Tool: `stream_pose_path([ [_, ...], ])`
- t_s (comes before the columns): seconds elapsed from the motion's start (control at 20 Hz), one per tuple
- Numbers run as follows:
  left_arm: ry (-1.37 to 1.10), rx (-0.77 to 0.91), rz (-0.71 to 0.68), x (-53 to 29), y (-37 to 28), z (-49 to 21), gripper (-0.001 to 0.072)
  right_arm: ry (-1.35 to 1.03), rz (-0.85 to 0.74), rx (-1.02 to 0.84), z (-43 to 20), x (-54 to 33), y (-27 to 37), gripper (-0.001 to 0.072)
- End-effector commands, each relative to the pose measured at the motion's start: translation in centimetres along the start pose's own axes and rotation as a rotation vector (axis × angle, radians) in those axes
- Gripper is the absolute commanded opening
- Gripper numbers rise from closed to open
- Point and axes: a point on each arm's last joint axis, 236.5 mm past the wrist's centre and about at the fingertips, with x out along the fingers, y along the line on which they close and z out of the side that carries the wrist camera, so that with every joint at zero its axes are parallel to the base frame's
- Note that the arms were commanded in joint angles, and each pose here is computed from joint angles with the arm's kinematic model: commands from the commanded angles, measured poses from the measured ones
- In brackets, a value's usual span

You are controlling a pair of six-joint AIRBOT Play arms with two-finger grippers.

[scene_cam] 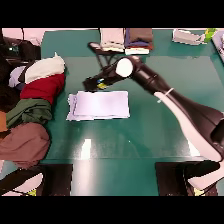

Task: Fold the shirts.

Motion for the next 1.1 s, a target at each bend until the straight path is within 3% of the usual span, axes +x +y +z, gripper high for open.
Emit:
stream_pose_path([
  [0.0, 0.040, -0.020, -0.021, 0.3, -0.5, -1.2, 0.0026, 0.093, -0.247, 0.118, -3.1, -3.9, -9.8, 0.0313],
  [0.1, 0.037, -0.039, -0.057, 0.9, -1.3, -1.5, 0.0025, 0.149, -0.337, 0.221, -5.5, -5.7, -14.4, 0.0323],
  [0.2, 0.032, -0.060, -0.095, 1.5, -2.2, -1.6, 0.0025, 0.208, -0.373, 0.312, -8.0, -6.3, -17.1, 0.0524],
  [0.25, 0.036, -0.065, -0.113, 1.7, -2.6, -1.9, 0.0026, 0.236, -0.389, 0.353, -9.2, -6.3, -18.1, 0.0571],
  [0.4, 0.052, -0.084, -0.144, 2.2, -3.3, -2.5, 0.0025, 0.219, -0.411, 0.479, -10.6, -5.1, -19.3, 0.0572],
  [0.6, 0.052, -0.085, -0.145, 2.2, -3.3, -2.5, 0.0026, 0.220, -0.293, 0.660, -11.0, -1.8, -17.4, 0.0572],
  [0.95, 0.063, -0.086, -0.150, 2.2, -3.5, -2.8, 0.0025, 0.318, -0.279, 0.683, -14.1, 3.6, -16.8, 0.0569],
  [1.0, 0.063, -0.086, -0.151, 2.2, -3.5, -2.8, 0.0026, 0.294, -0.274, 0.670, -13.6, 4.0, -16.6, 0.0555],
  [1.05, 0.062, -0.087, -0.153, 2.2, -3.5, -2.7, 0.0026, 0.262, -0.264, 0.653, -12.9, 4.4, -16.3, 0.0436],
])
